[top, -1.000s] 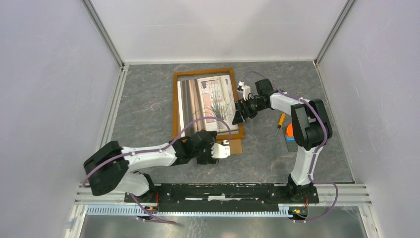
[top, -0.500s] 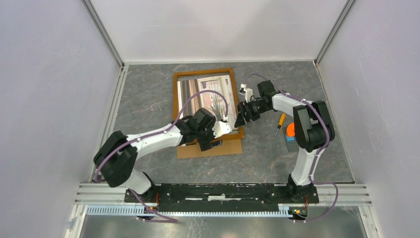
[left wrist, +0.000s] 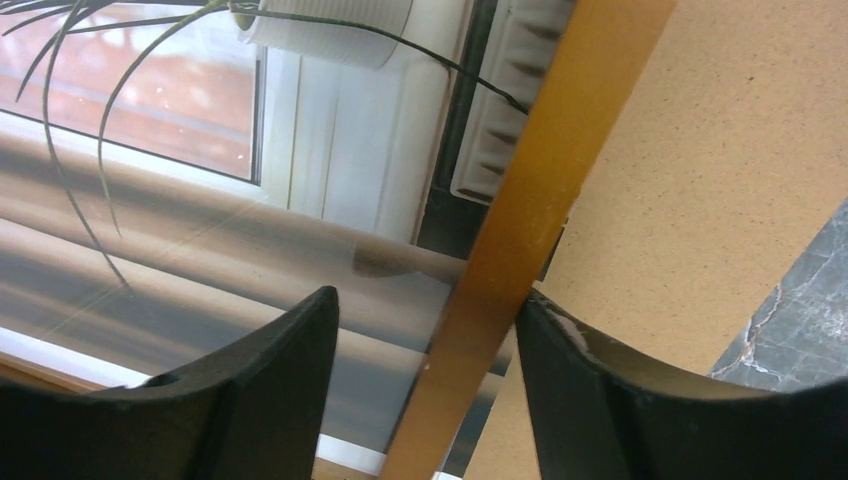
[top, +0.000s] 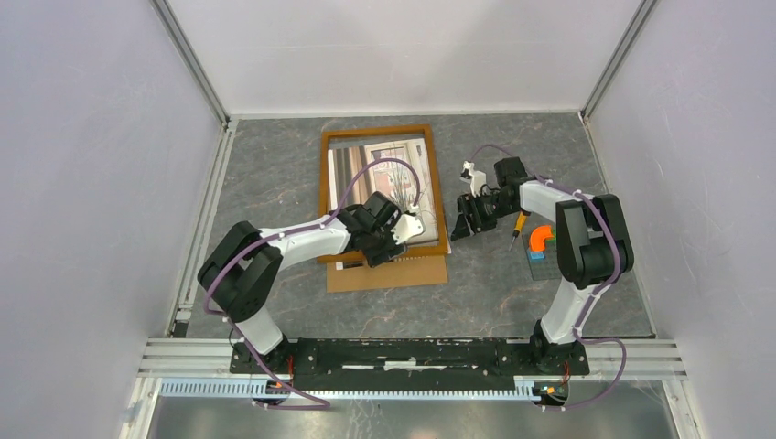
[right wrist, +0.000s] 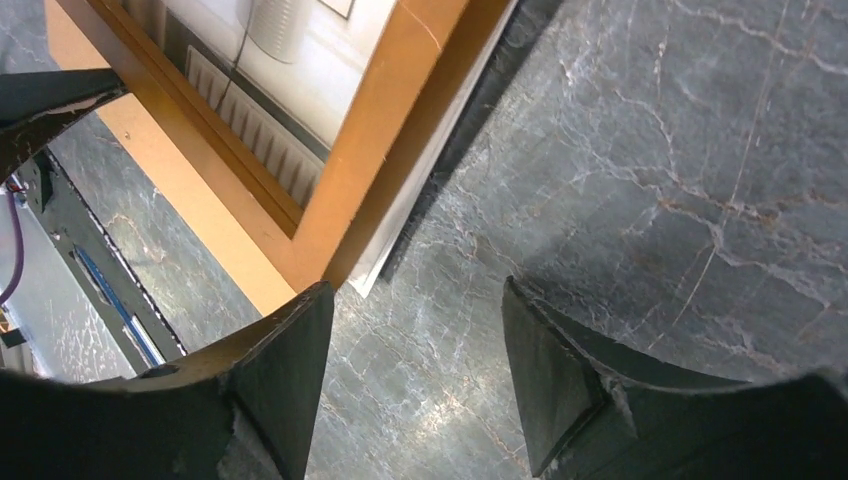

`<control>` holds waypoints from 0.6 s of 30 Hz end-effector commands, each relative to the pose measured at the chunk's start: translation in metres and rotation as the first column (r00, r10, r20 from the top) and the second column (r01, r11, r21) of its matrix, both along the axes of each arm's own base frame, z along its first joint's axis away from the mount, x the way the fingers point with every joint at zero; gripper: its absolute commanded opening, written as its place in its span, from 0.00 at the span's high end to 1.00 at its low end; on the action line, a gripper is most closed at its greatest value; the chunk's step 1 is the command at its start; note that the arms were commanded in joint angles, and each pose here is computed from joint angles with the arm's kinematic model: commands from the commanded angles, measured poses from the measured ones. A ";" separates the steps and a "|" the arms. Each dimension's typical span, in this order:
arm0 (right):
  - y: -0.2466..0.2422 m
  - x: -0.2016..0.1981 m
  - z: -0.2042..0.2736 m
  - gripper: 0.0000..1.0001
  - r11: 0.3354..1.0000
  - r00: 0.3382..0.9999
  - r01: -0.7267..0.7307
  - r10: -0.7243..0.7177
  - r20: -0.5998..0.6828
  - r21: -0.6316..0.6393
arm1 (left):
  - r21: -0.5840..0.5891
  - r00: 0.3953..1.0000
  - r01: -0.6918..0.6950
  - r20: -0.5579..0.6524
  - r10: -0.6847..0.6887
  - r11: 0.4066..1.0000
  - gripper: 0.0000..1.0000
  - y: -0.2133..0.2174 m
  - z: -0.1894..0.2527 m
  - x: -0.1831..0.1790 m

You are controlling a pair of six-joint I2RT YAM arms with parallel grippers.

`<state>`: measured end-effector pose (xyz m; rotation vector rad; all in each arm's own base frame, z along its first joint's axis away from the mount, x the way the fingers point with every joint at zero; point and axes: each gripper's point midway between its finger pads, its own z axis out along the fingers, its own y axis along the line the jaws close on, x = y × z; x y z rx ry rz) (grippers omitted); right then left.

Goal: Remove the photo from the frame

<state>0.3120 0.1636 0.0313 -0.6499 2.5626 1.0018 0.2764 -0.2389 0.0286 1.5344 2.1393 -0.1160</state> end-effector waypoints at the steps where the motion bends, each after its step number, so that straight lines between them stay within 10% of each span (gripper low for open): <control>1: -0.007 -0.005 -0.003 0.34 0.999 1.000 0.010 -0.009 0.017 -0.033 | 0.028 0.998 -0.028 0.059 0.026 0.999 0.35 0.003 0.004 0.017; 18: 0.002 -0.019 -0.018 0.51 1.000 0.997 0.011 -0.009 -0.074 0.028 | 0.052 0.994 -0.106 0.006 0.106 0.993 0.52 0.018 -0.010 0.022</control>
